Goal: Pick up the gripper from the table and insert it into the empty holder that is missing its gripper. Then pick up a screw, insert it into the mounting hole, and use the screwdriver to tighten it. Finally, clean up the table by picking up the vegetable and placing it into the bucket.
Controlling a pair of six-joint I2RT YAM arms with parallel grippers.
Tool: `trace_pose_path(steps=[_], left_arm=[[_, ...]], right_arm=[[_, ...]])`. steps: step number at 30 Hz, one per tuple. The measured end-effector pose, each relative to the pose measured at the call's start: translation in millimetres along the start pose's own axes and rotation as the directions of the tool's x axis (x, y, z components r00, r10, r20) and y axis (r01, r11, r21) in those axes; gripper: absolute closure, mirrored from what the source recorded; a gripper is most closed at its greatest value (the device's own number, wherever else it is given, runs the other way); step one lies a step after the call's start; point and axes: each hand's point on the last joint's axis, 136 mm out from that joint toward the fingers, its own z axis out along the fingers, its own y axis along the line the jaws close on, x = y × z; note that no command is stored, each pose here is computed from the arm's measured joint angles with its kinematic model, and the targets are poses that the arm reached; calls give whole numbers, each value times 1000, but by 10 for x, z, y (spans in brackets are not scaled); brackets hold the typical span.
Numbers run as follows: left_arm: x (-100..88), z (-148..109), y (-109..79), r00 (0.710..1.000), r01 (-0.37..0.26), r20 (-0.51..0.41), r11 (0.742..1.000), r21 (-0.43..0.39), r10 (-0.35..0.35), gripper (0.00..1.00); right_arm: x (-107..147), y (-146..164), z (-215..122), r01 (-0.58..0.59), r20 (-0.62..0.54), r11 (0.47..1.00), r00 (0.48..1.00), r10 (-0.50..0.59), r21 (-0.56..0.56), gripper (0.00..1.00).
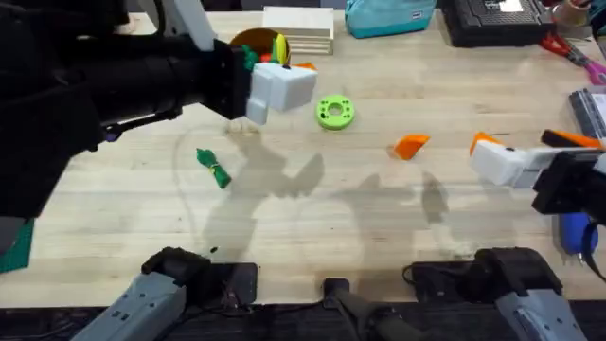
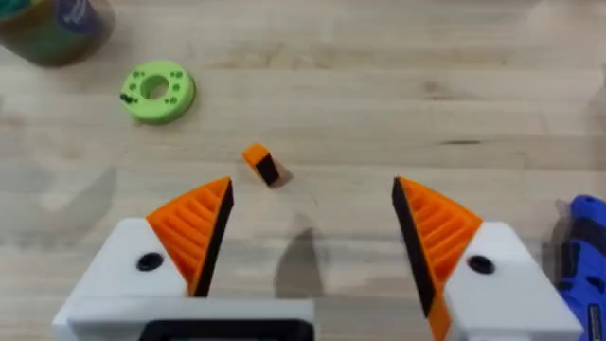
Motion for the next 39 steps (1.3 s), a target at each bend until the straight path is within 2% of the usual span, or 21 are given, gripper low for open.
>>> trace_pose_path(steps=[4,7,11,14,16,18,21,25,30,34,39], left_arm=[[78,-1,15,999,11,-31,1000,-10,-11,14],[43,1,21,1000,-9,-17,1000,-12,9,14],[-215,43,37,995,-63,78,998,-18,64,14],[-446,71,9,976,-124,175,992,-21,126,14],[-533,98,-41,959,-168,228,986,-18,168,14],[-542,134,-100,941,-212,266,977,-13,208,14],[-425,178,-207,916,-265,312,964,-4,253,14],[-230,128,-380,865,-326,403,945,0,299,14],[79,42,-528,803,-377,500,926,7,324,14],[383,31,-543,797,-378,516,925,21,314,14],[592,-13,-514,795,-345,541,938,30,275,14]], right_arm=[[143,-4,-4,-2,-58,1000,998,2,2,11],[248,-7,-13,-4,-101,1000,995,4,3,12],[378,-10,-29,-6,-154,1000,988,6,5,13],[428,-12,-38,-6,-174,1000,985,7,6,11],[428,-11,-37,-6,-174,1000,985,7,6,11],[427,-11,-37,-6,-174,1000,985,7,6,11],[428,-11,-37,-6,-174,1000,985,7,6,10],[428,-12,-38,-6,-174,1000,985,7,6,10],[428,-12,-38,-6,-174,1000,985,7,6,10],[428,-12,-38,-6,-174,1000,985,7,6,10],[428,-12,-38,-6,-174,1000,985,7,6,10]])
